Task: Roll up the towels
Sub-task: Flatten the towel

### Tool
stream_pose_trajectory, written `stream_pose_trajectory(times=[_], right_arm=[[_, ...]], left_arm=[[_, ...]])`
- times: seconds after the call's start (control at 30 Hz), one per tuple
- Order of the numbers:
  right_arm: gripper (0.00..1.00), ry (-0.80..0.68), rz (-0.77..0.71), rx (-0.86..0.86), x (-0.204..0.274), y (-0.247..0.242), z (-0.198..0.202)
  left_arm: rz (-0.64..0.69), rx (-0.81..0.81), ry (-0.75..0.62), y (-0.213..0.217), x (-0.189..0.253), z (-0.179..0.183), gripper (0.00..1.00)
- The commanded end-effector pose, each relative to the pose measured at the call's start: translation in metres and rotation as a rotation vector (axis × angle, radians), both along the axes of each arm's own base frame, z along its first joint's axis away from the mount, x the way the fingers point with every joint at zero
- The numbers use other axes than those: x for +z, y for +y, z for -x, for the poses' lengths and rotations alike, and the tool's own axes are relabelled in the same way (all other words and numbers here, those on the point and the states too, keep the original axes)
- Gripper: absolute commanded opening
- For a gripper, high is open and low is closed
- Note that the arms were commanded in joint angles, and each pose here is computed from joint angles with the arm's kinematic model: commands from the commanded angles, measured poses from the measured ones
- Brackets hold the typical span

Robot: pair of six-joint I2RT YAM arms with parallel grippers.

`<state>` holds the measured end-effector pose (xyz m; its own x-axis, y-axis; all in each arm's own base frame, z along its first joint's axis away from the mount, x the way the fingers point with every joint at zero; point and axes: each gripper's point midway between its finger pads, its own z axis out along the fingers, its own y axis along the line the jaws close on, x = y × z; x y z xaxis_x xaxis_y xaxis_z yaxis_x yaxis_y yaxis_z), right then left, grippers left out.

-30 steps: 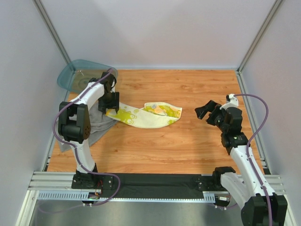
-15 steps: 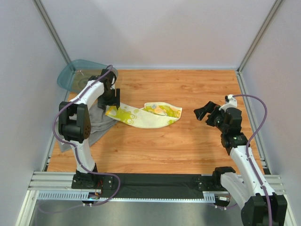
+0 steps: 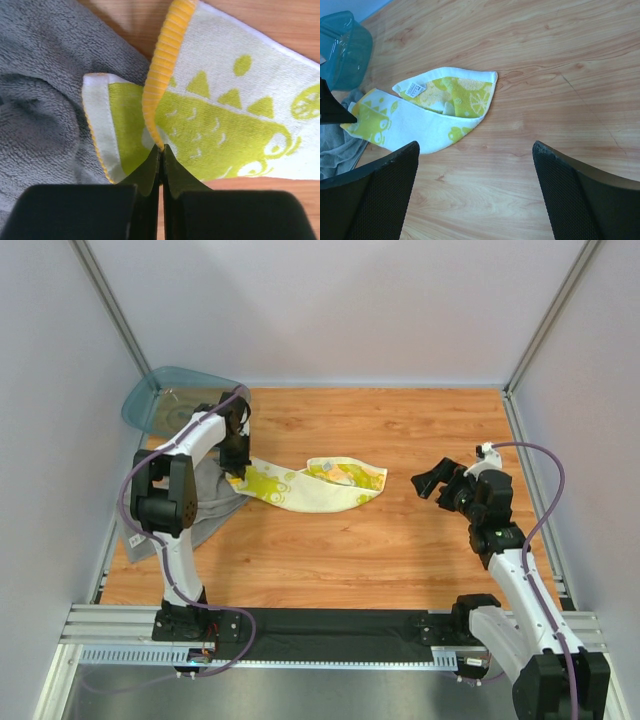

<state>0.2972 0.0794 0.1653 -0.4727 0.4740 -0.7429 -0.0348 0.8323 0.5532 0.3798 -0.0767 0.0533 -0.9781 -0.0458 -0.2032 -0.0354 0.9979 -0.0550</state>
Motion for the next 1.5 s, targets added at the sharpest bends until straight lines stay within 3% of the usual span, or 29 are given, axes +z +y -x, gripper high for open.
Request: stream_pose_trajectory(times=[0.0, 0.3, 0.43, 0.73, 0.93, 1.13, 1.27, 1.47], right_arm=[[0.94, 0.010, 0.003, 0.041, -0.001, 0.006, 0.005], [0.80, 0.206, -0.022, 0.135, -0.033, 0.033, -0.015], [0.74, 0.344, 0.018, 0.184, -0.062, 0.054, -0.042], [0.66, 0.470, 0.029, 0.185, -0.105, 0.076, -0.104], [0.63, 0.543, 0.087, 0.180, -0.132, 0.088, -0.113], [0.50, 0.569, 0.071, 0.165, -0.149, 0.092, -0.112], [0.28, 0.586, 0.067, 0.168, -0.156, 0.093, -0.110], [0.11, 0.584, 0.052, 0.179, -0.155, 0.095, -0.107]], left_arm=[[0.072, -0.050, -0.126, -0.018, 0.050, -0.002, 0.00], [0.086, -0.103, -0.317, -0.024, 0.108, 0.048, 0.00], [0.061, -0.120, -0.323, -0.017, 0.106, 0.064, 0.00], [0.047, -0.132, -0.350, -0.012, 0.105, 0.071, 0.00], [0.011, -0.118, -0.353, -0.005, 0.105, 0.072, 0.00], [-0.008, -0.105, -0.352, -0.001, 0.105, 0.073, 0.00], [-0.017, -0.102, -0.354, 0.001, 0.105, 0.072, 0.00], [-0.021, -0.095, -0.354, 0.002, 0.106, 0.073, 0.00]])
